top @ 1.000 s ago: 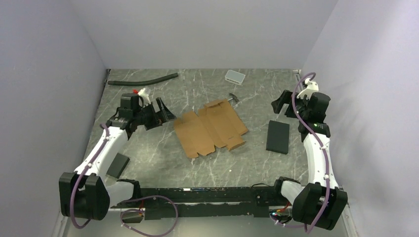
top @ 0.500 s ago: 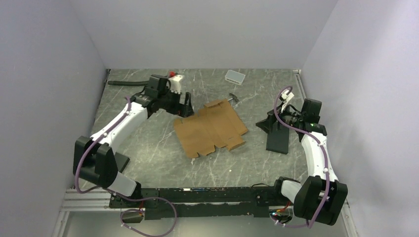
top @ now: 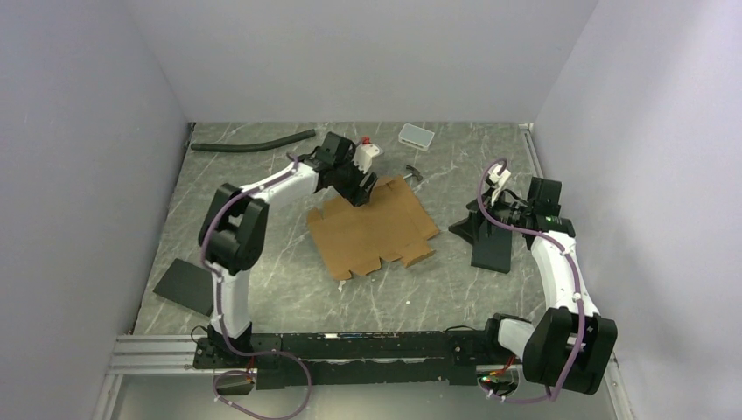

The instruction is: Fold the paper box

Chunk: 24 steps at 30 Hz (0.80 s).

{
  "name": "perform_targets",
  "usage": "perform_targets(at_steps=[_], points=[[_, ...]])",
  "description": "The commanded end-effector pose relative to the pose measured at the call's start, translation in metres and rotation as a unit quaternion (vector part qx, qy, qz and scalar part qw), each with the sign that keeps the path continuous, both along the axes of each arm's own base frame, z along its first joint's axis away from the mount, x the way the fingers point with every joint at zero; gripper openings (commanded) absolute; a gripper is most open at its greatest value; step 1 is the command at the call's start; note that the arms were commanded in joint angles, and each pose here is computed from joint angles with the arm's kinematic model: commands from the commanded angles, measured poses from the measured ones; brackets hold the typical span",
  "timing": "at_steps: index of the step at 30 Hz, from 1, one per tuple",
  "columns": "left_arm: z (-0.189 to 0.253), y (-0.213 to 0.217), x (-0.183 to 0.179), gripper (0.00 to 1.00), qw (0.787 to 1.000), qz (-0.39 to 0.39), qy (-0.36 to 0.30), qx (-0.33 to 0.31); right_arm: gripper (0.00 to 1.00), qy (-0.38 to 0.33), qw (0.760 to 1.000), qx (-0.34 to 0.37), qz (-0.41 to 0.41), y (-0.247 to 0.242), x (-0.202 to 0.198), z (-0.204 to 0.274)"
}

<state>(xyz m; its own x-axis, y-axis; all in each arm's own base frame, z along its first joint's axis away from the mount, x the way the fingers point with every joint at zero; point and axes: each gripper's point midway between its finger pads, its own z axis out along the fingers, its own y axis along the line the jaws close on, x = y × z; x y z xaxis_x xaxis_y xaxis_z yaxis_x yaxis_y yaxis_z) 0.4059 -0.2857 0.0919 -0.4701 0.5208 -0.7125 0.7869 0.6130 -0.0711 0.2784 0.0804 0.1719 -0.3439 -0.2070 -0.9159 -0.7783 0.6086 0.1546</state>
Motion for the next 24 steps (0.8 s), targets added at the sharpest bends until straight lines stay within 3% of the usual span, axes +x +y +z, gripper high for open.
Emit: perform_targets(at_steps=[1, 8, 12, 17, 20, 24], points=[[0.010, -0.025, 0.043, 0.71, 0.999, -0.021, -0.046, -0.014, 1.00, -0.026, 0.999, 0.000, 0.024, 0.005, 0.002, 0.010], [-0.004, -0.040, 0.059, 0.65, 0.996, -0.032, -0.076, -0.042, 1.00, -0.021, 0.999, -0.003, 0.029, 0.007, 0.002, 0.007], [-0.005, -0.043, 0.061, 0.56, 0.993, -0.032, -0.102, -0.058, 1.00, -0.018, 0.999, -0.002, 0.033, 0.009, 0.002, 0.006], [-0.004, -0.042, 0.063, 0.36, 0.988, -0.032, -0.140, -0.054, 1.00, -0.018, 0.999, -0.002, 0.039, 0.011, 0.001, 0.006], [0.003, -0.042, 0.061, 0.12, 0.984, -0.032, -0.166, -0.048, 1.00, -0.017, 0.999, -0.002, 0.038, 0.011, 0.001, 0.006], [0.021, -0.038, 0.057, 0.00, 0.976, -0.012, -0.214, -0.041, 1.00, -0.016, 0.999, -0.002, 0.038, 0.011, 0.001, 0.005]])
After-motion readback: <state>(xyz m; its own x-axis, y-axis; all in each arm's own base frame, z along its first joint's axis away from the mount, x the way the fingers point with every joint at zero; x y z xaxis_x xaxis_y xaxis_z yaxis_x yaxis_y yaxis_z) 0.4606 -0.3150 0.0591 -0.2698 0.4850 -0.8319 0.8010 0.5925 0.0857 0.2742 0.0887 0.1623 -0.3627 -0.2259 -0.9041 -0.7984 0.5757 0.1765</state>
